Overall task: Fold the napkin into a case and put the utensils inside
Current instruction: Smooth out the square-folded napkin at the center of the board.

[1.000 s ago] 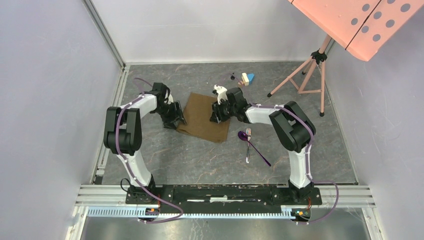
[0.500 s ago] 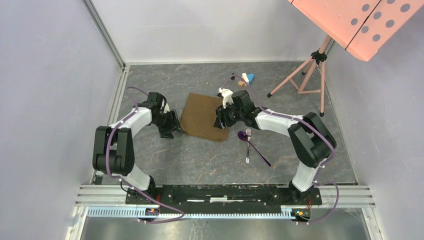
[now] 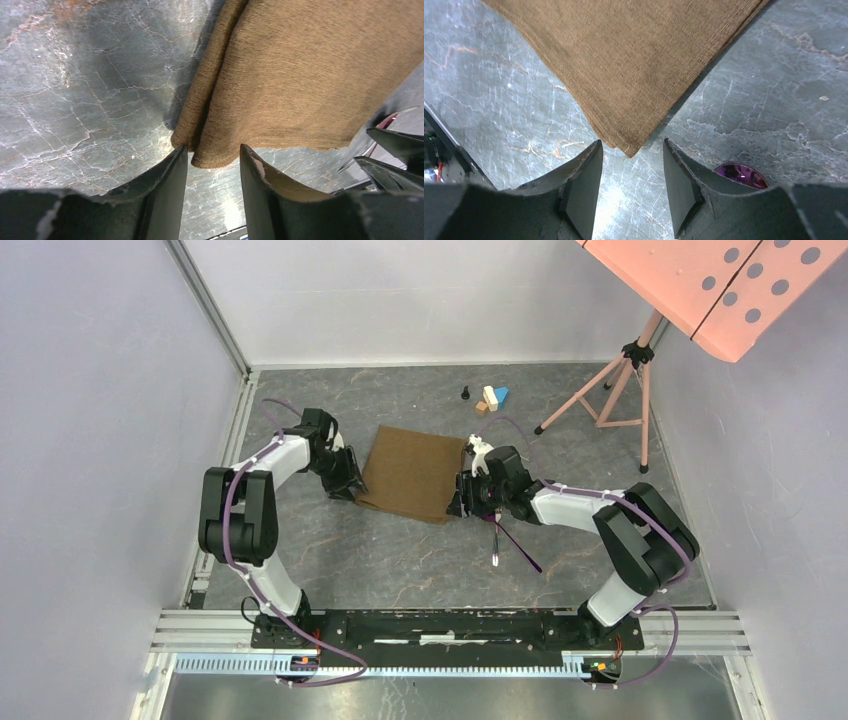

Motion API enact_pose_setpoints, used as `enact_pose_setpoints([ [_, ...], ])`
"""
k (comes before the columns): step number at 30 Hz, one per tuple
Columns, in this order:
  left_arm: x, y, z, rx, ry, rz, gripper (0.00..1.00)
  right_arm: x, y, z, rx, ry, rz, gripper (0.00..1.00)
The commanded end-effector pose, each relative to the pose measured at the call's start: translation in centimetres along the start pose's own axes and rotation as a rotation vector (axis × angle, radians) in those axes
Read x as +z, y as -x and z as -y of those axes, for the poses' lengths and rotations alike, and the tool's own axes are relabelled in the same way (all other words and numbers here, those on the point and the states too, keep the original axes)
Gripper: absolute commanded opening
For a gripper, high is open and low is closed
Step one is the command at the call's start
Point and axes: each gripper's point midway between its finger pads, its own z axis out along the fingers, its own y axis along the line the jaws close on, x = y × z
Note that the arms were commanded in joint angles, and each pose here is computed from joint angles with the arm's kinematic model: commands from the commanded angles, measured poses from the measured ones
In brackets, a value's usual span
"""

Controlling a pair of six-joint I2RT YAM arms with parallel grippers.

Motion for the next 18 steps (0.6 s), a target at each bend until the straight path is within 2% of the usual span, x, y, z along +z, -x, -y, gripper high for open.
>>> enact_pose_setpoints([
  [1, 0.2, 0.3, -0.5, 0.048, 0.031, -0.011, 0.48, -0.5, 1.9, -0.3, 0.02, 0.003, 0.086, 0.53],
  [8, 0.1, 0.8, -1.4, 0.058, 0.088, -0.003, 0.36, 0.2, 0.8, -0.1, 0.053, 0.012, 0.057, 0.51],
  [13, 0.2, 0.6, -1.8, 0.063, 0.103, -0.006, 0.35, 0.9, 0.3, -0.4, 0.075, 0.043, 0.045, 0.51],
  [18, 0.1, 0.7, -2.0, 0.067, 0.109, -0.001, 0.35, 1.4, -0.5, -1.0, 0.118, 0.093, 0.029, 0.44],
])
